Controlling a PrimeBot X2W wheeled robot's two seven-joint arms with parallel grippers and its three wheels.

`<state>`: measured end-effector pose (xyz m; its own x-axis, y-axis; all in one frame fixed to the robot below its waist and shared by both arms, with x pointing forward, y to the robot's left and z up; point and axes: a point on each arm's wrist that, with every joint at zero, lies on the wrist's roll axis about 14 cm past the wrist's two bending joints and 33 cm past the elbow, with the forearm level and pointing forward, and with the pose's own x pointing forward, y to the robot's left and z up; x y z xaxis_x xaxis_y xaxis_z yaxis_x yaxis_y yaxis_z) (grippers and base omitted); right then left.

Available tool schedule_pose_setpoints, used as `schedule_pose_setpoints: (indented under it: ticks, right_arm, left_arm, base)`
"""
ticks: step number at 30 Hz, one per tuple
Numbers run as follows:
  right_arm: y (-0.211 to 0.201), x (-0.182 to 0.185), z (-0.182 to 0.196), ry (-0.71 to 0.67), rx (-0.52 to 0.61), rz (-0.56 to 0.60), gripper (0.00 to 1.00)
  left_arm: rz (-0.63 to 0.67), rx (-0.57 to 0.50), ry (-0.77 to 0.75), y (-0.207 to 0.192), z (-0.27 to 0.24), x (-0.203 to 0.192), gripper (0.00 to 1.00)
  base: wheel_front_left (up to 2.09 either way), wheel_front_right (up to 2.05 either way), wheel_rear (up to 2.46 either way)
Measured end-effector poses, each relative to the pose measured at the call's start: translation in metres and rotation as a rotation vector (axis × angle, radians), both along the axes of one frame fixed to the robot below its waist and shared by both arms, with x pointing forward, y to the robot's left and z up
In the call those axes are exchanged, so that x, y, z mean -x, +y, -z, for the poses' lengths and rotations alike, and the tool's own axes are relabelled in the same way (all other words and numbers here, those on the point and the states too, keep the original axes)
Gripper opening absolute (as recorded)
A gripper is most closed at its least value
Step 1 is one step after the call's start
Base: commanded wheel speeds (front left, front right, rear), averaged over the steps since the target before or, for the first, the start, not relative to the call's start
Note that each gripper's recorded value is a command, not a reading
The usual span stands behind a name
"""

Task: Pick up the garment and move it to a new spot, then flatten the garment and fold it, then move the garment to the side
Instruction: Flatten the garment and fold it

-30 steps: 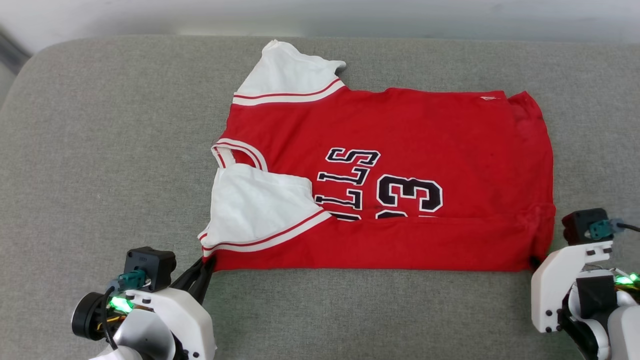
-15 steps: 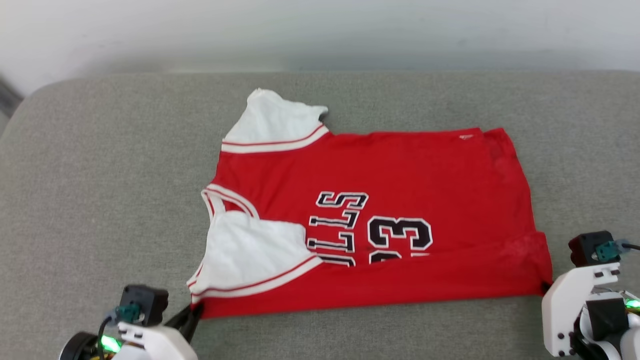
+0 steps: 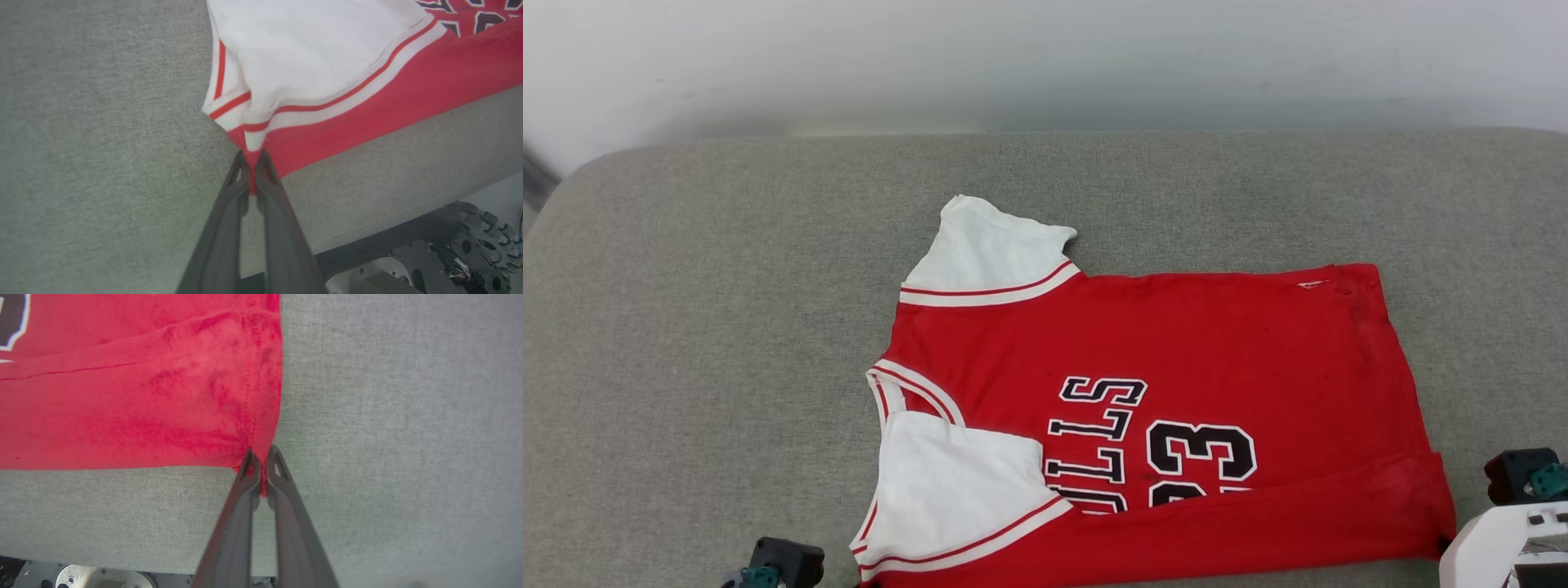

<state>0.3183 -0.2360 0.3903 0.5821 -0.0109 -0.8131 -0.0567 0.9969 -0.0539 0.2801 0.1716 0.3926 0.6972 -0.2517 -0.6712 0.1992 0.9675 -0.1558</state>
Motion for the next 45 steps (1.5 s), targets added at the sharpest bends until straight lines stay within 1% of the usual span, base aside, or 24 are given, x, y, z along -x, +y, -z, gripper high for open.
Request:
schedule_pose_setpoints:
  ticks: [2, 3, 4, 5, 7, 12, 17, 21, 23, 26, 30, 31, 34, 35, 37, 38, 42, 44, 45]
  right_arm:
    - [0.003, 0.003, 0.005, 0.018, -0.007, -0.005, 0.00]
    - [0.003, 0.003, 0.005, 0.018, -0.007, -0.005, 0.22]
    - [0.006, 0.001, 0.006, 0.009, -0.015, -0.007, 1.00]
    - [0.006, -0.001, 0.006, 0.001, -0.013, -0.006, 1.00]
    - [0.005, -0.003, 0.005, -0.004, -0.007, -0.008, 1.00]
    - [0.004, -0.027, -0.021, -0.144, -0.006, -0.010, 1.00]
    - [0.006, -0.051, -0.060, -0.346, -0.027, -0.001, 1.00]
    - [0.012, -0.067, -0.092, -0.518, -0.038, -0.016, 1.00]
    - [0.017, -0.073, -0.107, -0.607, -0.051, -0.029, 1.00]
    - [0.019, -0.079, -0.127, -0.739, -0.081, -0.020, 1.00]
    - [0.019, -0.085, -0.150, -0.896, -0.107, 0.001, 1.00]
    - [0.019, -0.085, -0.150, -0.896, -0.107, 0.001, 1.00]
    - [0.019, -0.088, -0.164, -1.011, -0.116, 0.016, 1.00]
    - [0.019, -0.088, -0.164, -1.011, -0.116, 0.016, 1.00]
    - [0.017, -0.093, -0.170, -1.067, -0.115, 0.033, 1.00]
    - [0.017, -0.093, -0.170, -1.067, -0.115, 0.033, 1.00]
    - [0.019, -0.100, -0.169, -1.094, -0.108, 0.027, 1.00]
    - [0.019, -0.104, -0.167, -1.097, -0.100, 0.026, 1.00]
    - [0.019, -0.109, -0.164, -1.098, -0.101, 0.030, 1.00]
  left_arm:
    - [0.005, -0.003, 0.012, 0.000, 0.004, 0.001, 0.00]
    - [0.005, -0.003, 0.012, 0.000, 0.004, 0.001, 0.08]
    - [0.000, -0.013, 0.006, 0.003, 0.005, -0.001, 0.63]
    - [0.000, -0.021, -0.001, 0.004, 0.006, -0.002, 1.00]
    - [-0.004, -0.022, -0.006, 0.005, 0.006, -0.003, 1.00]
    - [-0.040, -0.013, -0.183, 0.009, -0.021, -0.032, 1.00]
    - [-0.081, 0.028, -0.419, 0.008, -0.064, -0.061, 1.00]
    - [-0.114, 0.013, -0.651, 0.015, -0.106, -0.083, 1.00]
    - [-0.109, 0.009, -0.732, 0.014, -0.121, -0.088, 1.00]
    - [-0.137, 0.016, -0.815, 0.016, -0.140, -0.095, 1.00]
    - [-0.125, 0.029, -0.889, 0.010, -0.158, -0.102, 1.00]
    - [-0.125, 0.029, -0.889, 0.010, -0.158, -0.102, 1.00]
    - [-0.129, 0.062, -0.960, 0.006, -0.177, -0.110, 1.00]
    - [-0.129, 0.062, -0.960, 0.006, -0.177, -0.110, 1.00]
    - [-0.109, 0.078, -0.974, 0.004, -0.179, -0.121, 1.00]
    - [-0.109, 0.078, -0.974, 0.004, -0.179, -0.121, 1.00]
    - [-0.059, 0.110, -0.992, -0.003, -0.183, -0.146, 1.00]
    - [-0.016, 0.129, -0.926, -0.009, -0.171, -0.162, 1.00]
    - [0.027, 0.128, -0.875, -0.012, -0.166, -0.182, 1.00]
  base:
    - [0.00, 0.00, 0.00]
    - [0.00, 0.00, 0.00]
    - [0.00, 0.00, 0.00]
    - [0.00, 0.00, 0.00]
    - [0.00, 0.00, 0.00]
    - [0.00, 0.00, 0.00]
    - [0.00, 0.00, 0.00]
    - [0.00, 0.00, 0.00]
    - [0.00, 0.00, 0.00]
    - [0.00, 0.00, 0.00]
    - [0.00, 0.00, 0.00]
    - [0.00, 0.00, 0.00]
    - [0.00, 0.00, 0.00]
    - [0.00, 0.00, 0.00]
    - [0.00, 0.00, 0.00]
    - [0.00, 0.00, 0.00]
    - [0.00, 0.00, 0.00]
    - [0.00, 0.00, 0.00]
    - [0.00, 0.00, 0.00]
